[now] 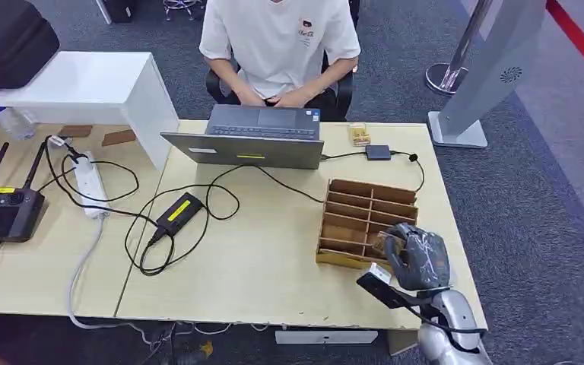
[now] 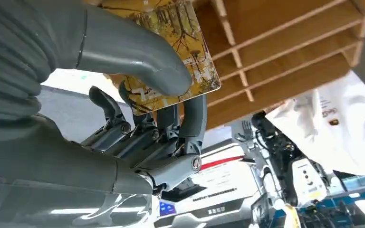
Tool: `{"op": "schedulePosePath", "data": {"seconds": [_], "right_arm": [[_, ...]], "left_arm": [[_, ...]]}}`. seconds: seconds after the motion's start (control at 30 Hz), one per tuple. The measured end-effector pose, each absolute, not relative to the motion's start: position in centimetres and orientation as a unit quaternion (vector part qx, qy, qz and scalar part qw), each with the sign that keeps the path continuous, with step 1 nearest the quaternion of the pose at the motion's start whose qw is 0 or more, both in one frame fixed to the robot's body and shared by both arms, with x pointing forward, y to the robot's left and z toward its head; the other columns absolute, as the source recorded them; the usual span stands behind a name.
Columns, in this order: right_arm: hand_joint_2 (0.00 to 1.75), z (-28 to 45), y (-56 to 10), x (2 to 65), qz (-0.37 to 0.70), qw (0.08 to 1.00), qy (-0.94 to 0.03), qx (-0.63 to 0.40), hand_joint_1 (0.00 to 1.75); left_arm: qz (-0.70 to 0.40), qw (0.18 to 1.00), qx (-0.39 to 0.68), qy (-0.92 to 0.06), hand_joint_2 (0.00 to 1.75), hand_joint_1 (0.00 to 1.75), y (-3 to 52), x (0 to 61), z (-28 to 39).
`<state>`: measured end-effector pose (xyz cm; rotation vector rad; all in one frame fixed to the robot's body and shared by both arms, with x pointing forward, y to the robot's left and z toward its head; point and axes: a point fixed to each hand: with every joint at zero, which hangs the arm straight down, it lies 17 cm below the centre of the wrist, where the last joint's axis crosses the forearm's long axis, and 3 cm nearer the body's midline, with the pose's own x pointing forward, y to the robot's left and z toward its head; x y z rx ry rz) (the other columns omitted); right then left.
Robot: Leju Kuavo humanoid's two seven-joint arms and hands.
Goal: Pass the card to the sensor for recognition and then transmit it.
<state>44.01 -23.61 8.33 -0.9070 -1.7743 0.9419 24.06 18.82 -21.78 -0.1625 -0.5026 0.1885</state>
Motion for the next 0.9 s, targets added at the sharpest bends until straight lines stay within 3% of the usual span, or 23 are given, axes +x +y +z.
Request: {"op": "schedulePosePath", "data": {"seconds": [0.9], "right_arm": [[1.75, 13.4, -21.6, 47.9, 0.389, 0.422, -0.743, -0.344, 1.52]], "left_arm": [[0.085, 0.962, -0.095, -0.243, 1.75, 0.0, 18.5, 24.0, -21.7]]}}
